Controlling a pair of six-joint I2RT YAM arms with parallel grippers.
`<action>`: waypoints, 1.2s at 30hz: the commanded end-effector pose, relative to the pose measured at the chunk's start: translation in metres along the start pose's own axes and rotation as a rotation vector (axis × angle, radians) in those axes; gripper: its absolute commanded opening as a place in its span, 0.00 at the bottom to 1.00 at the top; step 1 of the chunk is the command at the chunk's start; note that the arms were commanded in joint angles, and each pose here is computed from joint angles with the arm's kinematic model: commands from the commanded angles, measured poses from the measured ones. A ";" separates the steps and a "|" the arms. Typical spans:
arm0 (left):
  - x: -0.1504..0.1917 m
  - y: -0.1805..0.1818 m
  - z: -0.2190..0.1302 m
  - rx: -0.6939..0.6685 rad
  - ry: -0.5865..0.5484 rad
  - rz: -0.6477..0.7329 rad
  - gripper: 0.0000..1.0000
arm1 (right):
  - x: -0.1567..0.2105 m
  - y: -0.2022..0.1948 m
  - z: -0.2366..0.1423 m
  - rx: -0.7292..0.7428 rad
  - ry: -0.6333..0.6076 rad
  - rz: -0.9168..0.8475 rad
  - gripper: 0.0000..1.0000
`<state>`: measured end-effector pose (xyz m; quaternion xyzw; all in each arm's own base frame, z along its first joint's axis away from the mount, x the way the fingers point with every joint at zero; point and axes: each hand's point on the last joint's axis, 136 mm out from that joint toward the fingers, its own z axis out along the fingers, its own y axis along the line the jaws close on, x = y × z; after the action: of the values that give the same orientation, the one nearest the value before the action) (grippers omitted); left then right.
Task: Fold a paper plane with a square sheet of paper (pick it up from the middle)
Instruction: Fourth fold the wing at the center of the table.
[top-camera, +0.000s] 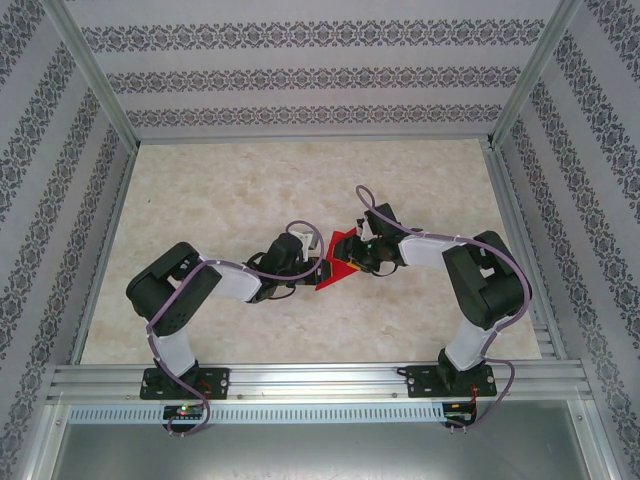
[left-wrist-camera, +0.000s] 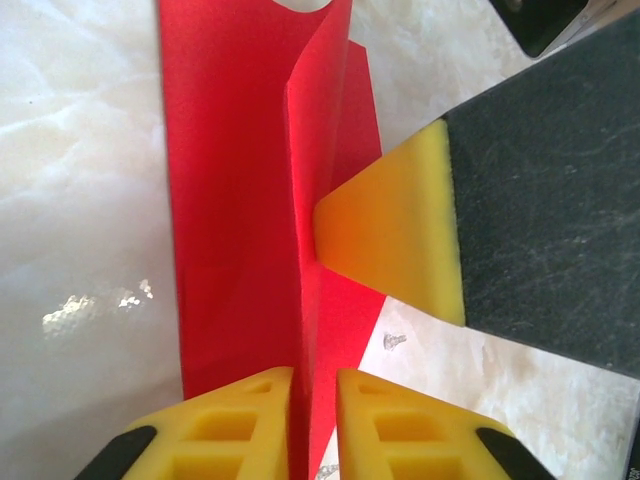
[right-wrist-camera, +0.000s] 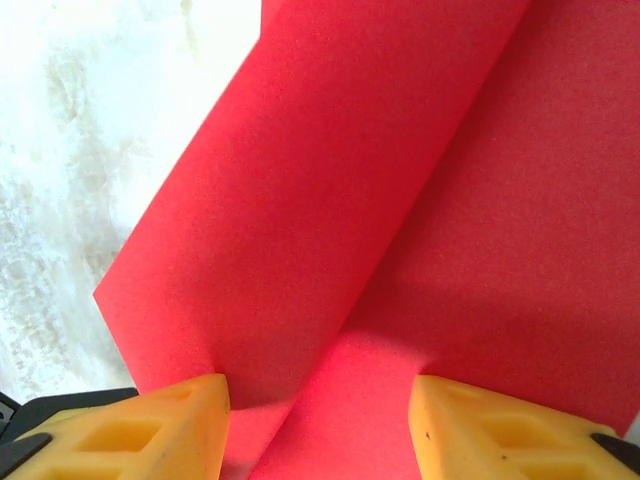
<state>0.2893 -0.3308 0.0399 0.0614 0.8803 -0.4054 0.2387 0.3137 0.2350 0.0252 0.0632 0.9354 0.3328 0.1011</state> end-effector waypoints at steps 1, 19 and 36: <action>-0.008 0.004 0.002 -0.020 0.000 0.029 0.21 | 0.007 -0.030 0.008 0.113 0.003 0.047 0.51; -0.025 -0.024 -0.042 0.022 -0.062 0.009 0.38 | 0.018 -0.053 0.007 0.208 0.012 0.141 0.41; -0.005 -0.015 -0.007 0.003 0.124 -0.076 0.17 | 0.021 -0.059 0.005 0.253 0.040 0.164 0.42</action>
<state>0.2843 -0.3346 0.0596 0.0608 0.8902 -0.4120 0.1847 0.3158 0.2261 0.0199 0.1115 0.9404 0.3077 0.0926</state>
